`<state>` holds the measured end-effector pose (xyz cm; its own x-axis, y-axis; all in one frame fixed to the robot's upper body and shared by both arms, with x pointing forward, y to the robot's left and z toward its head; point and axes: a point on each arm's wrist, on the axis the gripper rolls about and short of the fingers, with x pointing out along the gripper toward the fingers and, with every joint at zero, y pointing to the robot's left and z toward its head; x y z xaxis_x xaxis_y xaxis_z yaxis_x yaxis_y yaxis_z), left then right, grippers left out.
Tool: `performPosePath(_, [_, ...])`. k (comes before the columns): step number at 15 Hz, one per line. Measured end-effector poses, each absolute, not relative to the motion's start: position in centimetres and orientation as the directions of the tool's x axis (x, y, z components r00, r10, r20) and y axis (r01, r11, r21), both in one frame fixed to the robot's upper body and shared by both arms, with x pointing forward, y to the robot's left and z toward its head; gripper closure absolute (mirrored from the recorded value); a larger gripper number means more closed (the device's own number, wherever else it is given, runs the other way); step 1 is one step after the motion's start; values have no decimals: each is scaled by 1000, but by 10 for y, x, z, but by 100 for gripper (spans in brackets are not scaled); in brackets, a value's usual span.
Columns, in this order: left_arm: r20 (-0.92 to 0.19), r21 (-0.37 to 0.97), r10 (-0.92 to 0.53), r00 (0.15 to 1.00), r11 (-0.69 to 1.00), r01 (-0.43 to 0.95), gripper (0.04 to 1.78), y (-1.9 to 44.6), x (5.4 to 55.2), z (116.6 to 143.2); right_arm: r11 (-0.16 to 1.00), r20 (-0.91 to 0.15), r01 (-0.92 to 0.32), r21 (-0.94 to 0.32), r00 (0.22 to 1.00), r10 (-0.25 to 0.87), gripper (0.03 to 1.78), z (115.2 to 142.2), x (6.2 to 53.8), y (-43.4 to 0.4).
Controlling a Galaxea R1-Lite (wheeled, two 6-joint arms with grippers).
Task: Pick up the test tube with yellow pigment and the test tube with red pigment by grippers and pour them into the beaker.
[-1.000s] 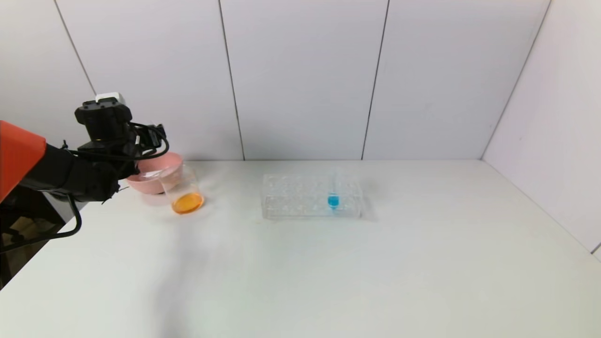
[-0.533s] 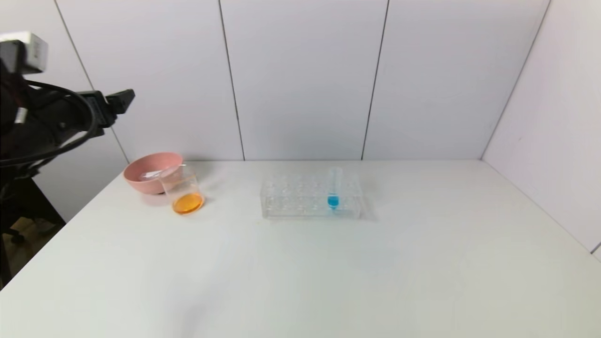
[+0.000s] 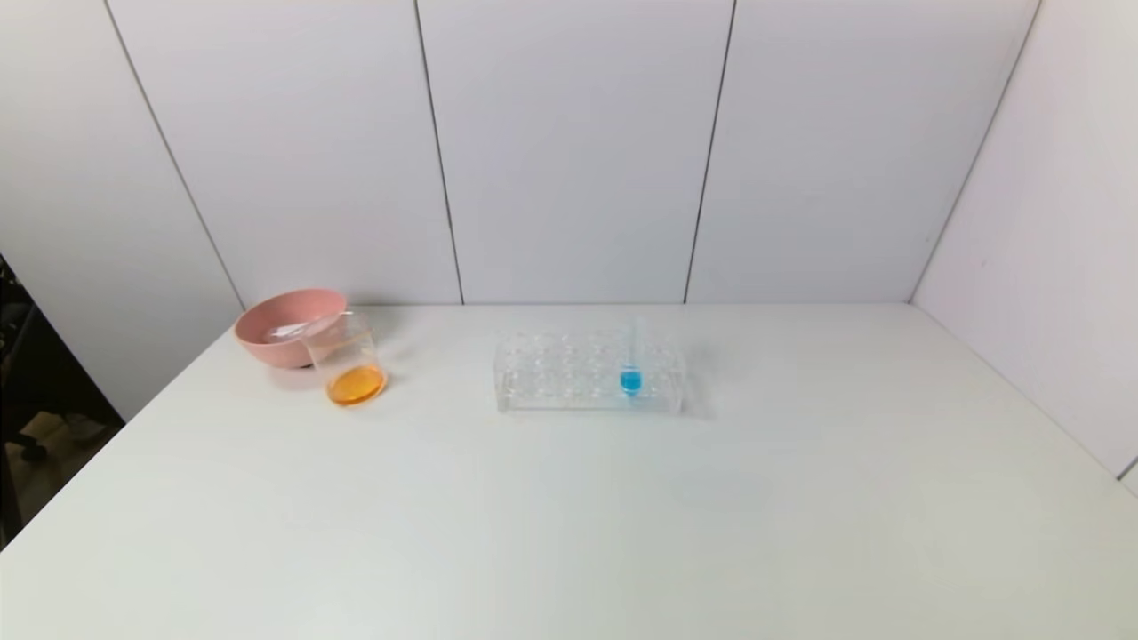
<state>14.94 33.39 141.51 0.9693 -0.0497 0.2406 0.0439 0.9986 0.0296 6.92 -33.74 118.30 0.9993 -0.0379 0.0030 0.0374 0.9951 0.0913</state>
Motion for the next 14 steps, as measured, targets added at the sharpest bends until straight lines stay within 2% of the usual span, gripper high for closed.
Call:
performPosePath(4, [284, 52, -59, 957, 998, 46, 6, 331, 74, 1380, 995, 3, 37, 92, 999, -38, 10, 1183, 69, -337])
performPosePath(8, [369, 93, -74, 926, 995, 42, 6, 330, 28, 1336, 995, 3, 38, 92, 999, -38, 10, 1183, 69, -337])
performPosePath(12, [377, 76, -32, 925, 997, 4, 6, 333, 28, 1285, 995, 3, 38, 92, 999, -38, 10, 1183, 69, -337])
performPosePath(14, [291, 46, 5, 957, 999, -19, 6, 334, 45, 1252, 995, 3, 38, 92, 999, -38, 10, 1183, 69, -337])
